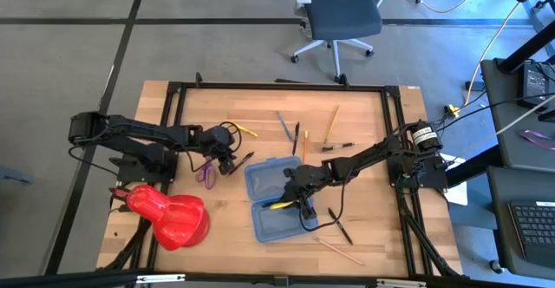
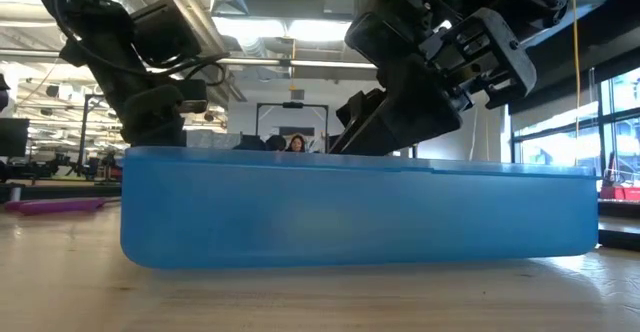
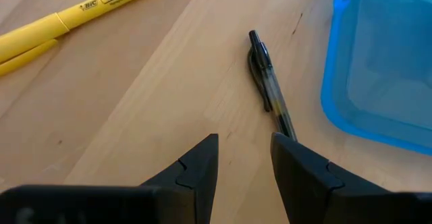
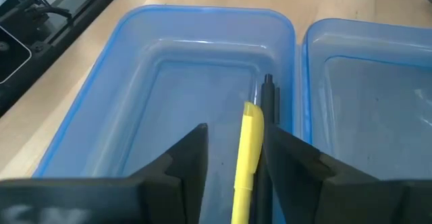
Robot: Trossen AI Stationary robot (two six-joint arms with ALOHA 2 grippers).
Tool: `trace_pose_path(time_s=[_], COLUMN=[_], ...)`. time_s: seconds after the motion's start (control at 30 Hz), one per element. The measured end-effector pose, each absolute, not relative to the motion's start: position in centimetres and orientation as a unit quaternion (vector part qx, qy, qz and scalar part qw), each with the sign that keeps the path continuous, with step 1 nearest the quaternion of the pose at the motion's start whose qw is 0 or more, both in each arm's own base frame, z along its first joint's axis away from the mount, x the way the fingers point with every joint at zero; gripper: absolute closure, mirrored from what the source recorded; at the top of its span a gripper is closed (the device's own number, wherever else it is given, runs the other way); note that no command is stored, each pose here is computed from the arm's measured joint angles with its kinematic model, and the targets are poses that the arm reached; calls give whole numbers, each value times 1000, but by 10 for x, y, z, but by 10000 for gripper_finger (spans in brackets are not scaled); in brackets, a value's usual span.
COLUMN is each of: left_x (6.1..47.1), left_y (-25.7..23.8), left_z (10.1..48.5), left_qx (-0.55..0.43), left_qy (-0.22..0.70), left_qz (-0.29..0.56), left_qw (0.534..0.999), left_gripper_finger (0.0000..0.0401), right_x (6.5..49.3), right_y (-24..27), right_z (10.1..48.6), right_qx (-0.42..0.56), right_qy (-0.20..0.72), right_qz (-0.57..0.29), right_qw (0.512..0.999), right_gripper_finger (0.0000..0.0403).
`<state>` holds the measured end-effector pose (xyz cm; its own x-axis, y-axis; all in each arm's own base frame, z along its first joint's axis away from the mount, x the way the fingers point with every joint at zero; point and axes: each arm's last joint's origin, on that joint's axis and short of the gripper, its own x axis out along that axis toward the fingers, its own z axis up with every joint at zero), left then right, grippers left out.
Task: Pick & place school supplies into a supply box
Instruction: Put the scissors into the blue supply box
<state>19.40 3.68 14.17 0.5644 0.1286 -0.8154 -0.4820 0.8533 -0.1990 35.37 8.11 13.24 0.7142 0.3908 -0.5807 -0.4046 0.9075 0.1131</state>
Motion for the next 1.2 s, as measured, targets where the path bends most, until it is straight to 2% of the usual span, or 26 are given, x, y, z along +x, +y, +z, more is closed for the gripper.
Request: trace_pose_path(time_s=[0.13, 0.37, 0.5, 0.63, 0.73, 0.97, 1.2], left_x=[193, 190, 190, 190, 188, 187, 171], left_y=[37, 36, 35, 32, 31, 34, 24], left_z=[141, 139, 139, 139, 141, 172, 170], left_qx=[-204, -212, -227, -265, -280, -280, -337], left_qy=[436, 451, 454, 462, 491, 555, 601], left_qz=[178, 189, 174, 128, 130, 212, 298], left_qw=[858, 846, 844, 837, 815, 754, 661], left_gripper_finger=[251, 171, 147, 144, 148, 152, 152], right_x=[353, 353, 353, 353, 353, 354, 354], right_y=[81, 80, 75, 68, 64, 58, 58], right_z=[132, 131, 131, 129, 128, 128, 128], right_qx=[-10, -11, -8, -4, -2, 2, 2], right_qy=[314, 320, 324, 337, 342, 343, 344], right_qz=[214, 213, 206, 196, 191, 183, 183], right_qw=[925, 923, 923, 921, 920, 921, 921], right_gripper_finger=[255, 255, 256, 256, 256, 256, 256])
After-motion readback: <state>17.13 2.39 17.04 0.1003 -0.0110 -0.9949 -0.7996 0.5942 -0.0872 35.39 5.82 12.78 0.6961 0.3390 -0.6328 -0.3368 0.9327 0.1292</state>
